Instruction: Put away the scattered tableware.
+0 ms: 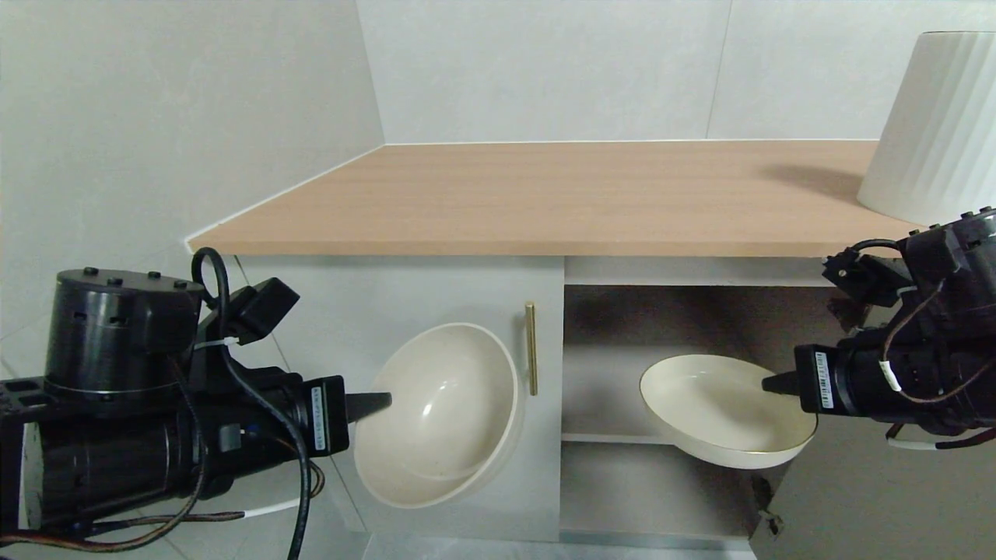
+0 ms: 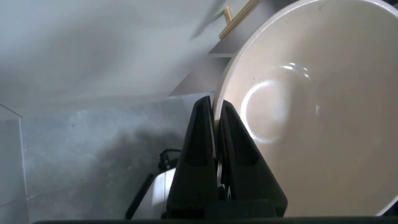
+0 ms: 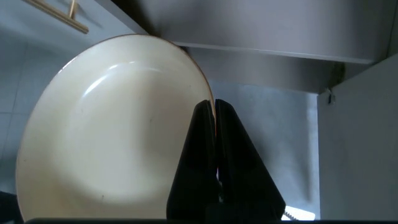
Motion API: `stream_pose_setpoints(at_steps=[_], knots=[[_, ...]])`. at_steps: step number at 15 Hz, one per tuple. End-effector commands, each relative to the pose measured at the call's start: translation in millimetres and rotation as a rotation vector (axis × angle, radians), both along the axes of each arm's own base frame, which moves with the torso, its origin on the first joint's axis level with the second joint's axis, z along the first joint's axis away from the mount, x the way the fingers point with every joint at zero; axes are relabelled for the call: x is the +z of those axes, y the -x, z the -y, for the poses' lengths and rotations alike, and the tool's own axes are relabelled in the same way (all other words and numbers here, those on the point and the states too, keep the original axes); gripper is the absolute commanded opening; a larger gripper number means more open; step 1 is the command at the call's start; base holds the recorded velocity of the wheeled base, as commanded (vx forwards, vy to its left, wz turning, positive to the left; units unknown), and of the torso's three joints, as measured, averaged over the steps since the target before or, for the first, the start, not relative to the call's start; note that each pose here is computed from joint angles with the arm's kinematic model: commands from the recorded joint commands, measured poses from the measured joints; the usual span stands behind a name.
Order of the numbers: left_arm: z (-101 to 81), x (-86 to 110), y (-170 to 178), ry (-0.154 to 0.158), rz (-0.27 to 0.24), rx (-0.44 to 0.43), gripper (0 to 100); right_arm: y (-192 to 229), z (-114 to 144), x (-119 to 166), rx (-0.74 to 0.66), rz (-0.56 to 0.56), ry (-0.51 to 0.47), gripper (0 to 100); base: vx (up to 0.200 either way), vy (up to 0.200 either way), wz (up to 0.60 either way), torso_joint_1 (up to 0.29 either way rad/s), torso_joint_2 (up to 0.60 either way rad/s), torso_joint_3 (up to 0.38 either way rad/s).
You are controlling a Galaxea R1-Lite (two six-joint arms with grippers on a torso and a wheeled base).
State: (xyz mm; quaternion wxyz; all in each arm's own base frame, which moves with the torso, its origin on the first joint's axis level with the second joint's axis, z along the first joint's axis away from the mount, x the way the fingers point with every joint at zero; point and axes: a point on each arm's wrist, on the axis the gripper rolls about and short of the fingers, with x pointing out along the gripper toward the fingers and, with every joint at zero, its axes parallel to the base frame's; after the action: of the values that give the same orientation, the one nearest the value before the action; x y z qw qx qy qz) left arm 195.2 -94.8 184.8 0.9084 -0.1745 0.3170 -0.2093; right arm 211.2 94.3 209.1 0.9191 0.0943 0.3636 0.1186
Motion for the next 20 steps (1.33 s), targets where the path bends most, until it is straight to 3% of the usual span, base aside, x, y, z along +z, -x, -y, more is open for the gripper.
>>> stream_pose_setpoints(at_steps=[1,7,12,13,15,17,20], knots=[[0.1,-0.3,-0.3,0.000,-0.001,0.000,0,-0.4,-0.3,-1.5,0.002,-0.006,0.002,0,0.000,0.000,0.00,0.000,0.00,0.000],[0.2,-0.6,-0.5,-0.001,-0.002,0.000,0,-12.4,-7.9,-15.5,0.013,-0.033,0.016,0,0.000,0.000,0.00,0.000,0.00,0.000],[1.1,-2.9,-2.3,-0.004,-0.013,0.001,0,-50.8,-25.0,-81.4,0.029,-0.132,0.086,0,0.000,0.000,0.00,0.000,0.00,0.000],[1.1,-2.9,-2.3,-0.004,-0.013,0.001,0,-50.8,-25.0,-81.4,0.029,-0.132,0.086,0,0.000,0.000,0.00,0.000,0.00,0.000],[1.1,-2.9,-2.3,-0.004,-0.013,0.001,0,-85.1,-33.4,-146.4,0.000,-0.120,0.084,0,0.000,0.000,0.00,0.000,0.00,0.000],[1.0,-2.6,-2.1,-0.003,-0.012,0.001,0,-105.2,-27.1,-180.4,-0.050,-0.114,0.084,0,0.000,0.000,0.00,0.000,0.00,0.000],[1.2,-4.0,-2.7,-0.006,-0.017,0.001,0,-126.1,-23.2,-202.2,-0.155,-0.015,0.043,0,0.000,0.000,0.00,0.000,0.00,0.000]])
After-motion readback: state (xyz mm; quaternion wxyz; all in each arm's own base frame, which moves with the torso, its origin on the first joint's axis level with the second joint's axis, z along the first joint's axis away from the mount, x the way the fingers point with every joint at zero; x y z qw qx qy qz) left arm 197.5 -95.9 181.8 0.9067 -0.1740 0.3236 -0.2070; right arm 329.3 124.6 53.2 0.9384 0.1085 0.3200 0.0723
